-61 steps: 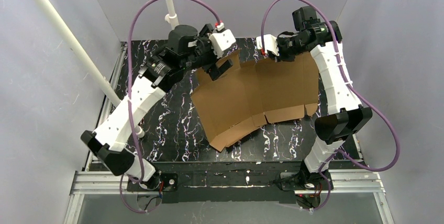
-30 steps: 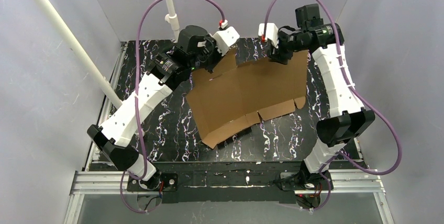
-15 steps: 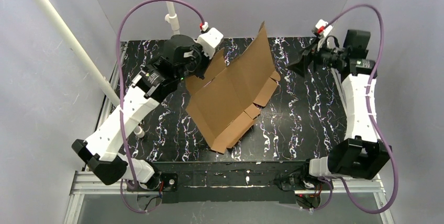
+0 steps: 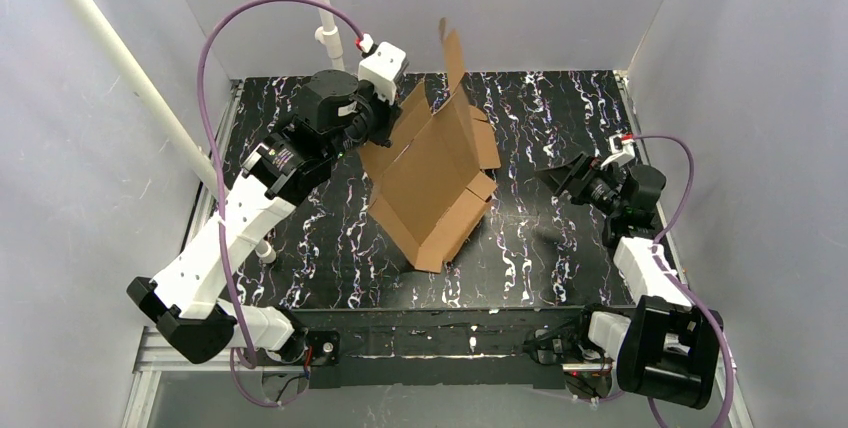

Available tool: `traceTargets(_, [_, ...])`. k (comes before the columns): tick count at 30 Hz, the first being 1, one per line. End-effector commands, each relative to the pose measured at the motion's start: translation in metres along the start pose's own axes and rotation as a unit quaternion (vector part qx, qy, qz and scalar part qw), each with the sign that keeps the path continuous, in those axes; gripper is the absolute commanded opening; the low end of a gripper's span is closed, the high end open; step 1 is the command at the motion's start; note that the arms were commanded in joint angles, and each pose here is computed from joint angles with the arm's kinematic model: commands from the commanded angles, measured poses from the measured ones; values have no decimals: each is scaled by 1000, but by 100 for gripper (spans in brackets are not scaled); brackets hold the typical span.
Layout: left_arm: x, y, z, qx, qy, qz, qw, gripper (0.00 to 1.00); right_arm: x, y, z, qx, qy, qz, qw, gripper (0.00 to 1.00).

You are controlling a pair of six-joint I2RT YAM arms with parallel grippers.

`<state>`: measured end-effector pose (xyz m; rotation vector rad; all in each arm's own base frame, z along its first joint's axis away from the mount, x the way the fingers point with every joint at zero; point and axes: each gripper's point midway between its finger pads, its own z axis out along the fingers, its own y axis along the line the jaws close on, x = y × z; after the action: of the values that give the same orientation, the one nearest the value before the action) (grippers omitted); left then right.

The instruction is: Fold the paper box

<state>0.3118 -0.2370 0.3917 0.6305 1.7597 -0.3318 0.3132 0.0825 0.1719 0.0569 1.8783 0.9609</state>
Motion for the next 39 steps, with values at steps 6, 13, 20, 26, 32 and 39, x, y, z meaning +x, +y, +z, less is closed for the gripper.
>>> traceTargets(6, [-43, -8, -15, 19, -74, -86, 993, 0, -24, 14, 19, -28, -80, 71, 994, 98])
traceTargets(13, [-44, -5, -8, 2, -78, -128, 989, 0, 10, 12, 33, 8, -18, 58, 998, 97])
traceTargets(20, [-39, 1, 0, -26, -96, -182, 978, 0, 33, -1, 28, 44, 1, 35, 998, 97])
traceTargets(26, [-40, -3, 5, -19, -107, -211, 971, 0, 37, -16, 27, 77, 2, 29, 997, 96])
traceTargets(32, [-40, -2, 4, -22, -123, -241, 963, 0, 44, -27, 27, 98, 12, 31, 995, 91])
traceTargets(39, [-36, -4, 1, -18, -128, -267, 955, 0, 59, -26, 40, 94, 46, 22, 994, 81])
